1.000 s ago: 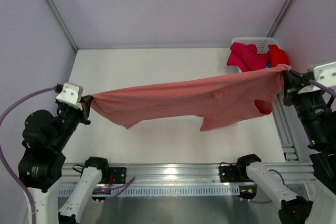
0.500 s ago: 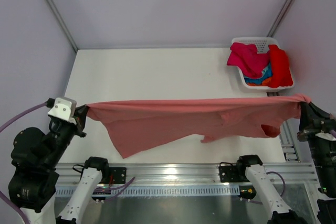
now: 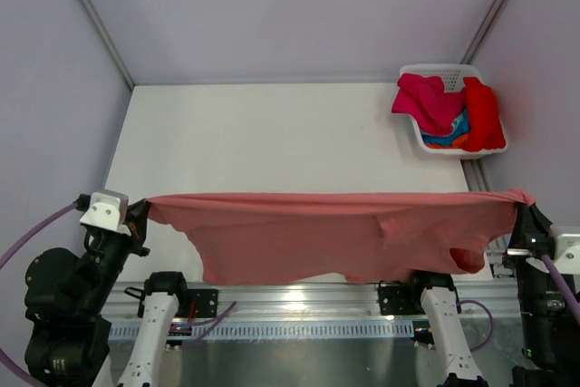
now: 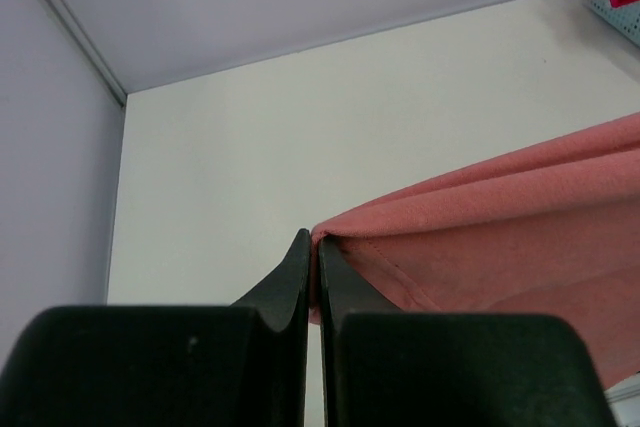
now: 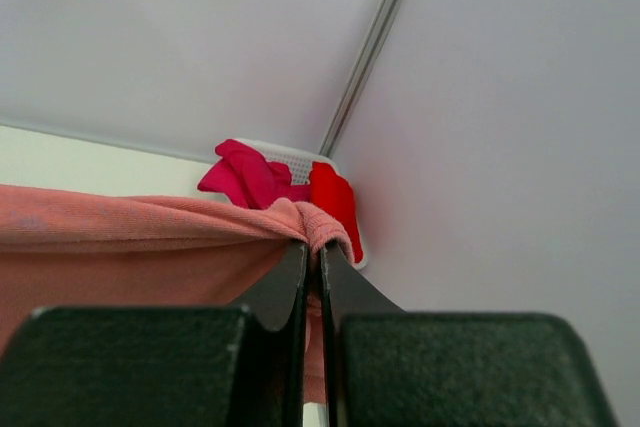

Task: Fold and stack the t-shirts
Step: Flatten the tshirt out

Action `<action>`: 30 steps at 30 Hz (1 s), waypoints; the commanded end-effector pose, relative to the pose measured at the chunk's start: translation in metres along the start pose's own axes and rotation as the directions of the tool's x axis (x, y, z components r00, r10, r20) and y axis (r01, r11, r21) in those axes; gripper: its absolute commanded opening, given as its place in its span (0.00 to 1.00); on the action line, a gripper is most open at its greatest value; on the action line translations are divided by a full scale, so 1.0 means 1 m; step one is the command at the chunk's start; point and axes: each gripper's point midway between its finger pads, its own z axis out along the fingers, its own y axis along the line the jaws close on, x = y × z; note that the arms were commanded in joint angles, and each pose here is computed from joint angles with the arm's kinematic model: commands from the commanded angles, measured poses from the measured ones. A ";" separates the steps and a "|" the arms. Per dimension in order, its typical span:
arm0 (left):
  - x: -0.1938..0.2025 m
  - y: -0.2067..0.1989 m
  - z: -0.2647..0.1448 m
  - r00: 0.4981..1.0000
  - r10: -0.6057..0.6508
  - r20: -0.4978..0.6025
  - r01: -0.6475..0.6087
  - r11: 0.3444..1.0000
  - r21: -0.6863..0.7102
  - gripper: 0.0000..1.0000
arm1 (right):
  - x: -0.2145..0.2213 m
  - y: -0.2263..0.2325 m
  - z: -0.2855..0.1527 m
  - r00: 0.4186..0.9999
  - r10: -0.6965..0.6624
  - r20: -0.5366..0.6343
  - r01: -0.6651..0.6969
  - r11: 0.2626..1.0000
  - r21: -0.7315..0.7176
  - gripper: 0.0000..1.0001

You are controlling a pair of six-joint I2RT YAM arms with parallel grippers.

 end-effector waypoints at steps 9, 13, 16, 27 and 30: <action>0.009 0.028 0.044 0.993 -0.105 -0.061 0.096 0.987 -0.130 0.00 | 0.001 -0.005 0.066 0.993 0.117 0.003 -0.117 0.991 0.067 0.03; 0.003 0.032 0.049 0.994 -0.093 -0.062 0.083 0.987 -0.139 0.00 | 0.004 -0.007 0.078 0.996 0.090 -0.013 -0.089 0.993 0.072 0.03; 0.003 0.036 0.051 0.993 -0.096 -0.070 0.084 0.984 -0.156 0.00 | 0.007 -0.004 0.084 0.997 0.081 -0.018 -0.080 0.995 0.060 0.03; 0.012 0.047 0.086 0.979 -0.159 -0.124 0.136 0.974 -0.180 0.00 | 0.034 0.009 0.126 0.989 0.111 -0.099 -0.109 0.994 0.026 0.03; 0.017 0.048 0.094 0.976 -0.159 -0.146 0.133 0.975 -0.176 0.00 | 0.040 0.013 0.138 0.987 0.112 -0.117 -0.112 0.994 0.008 0.03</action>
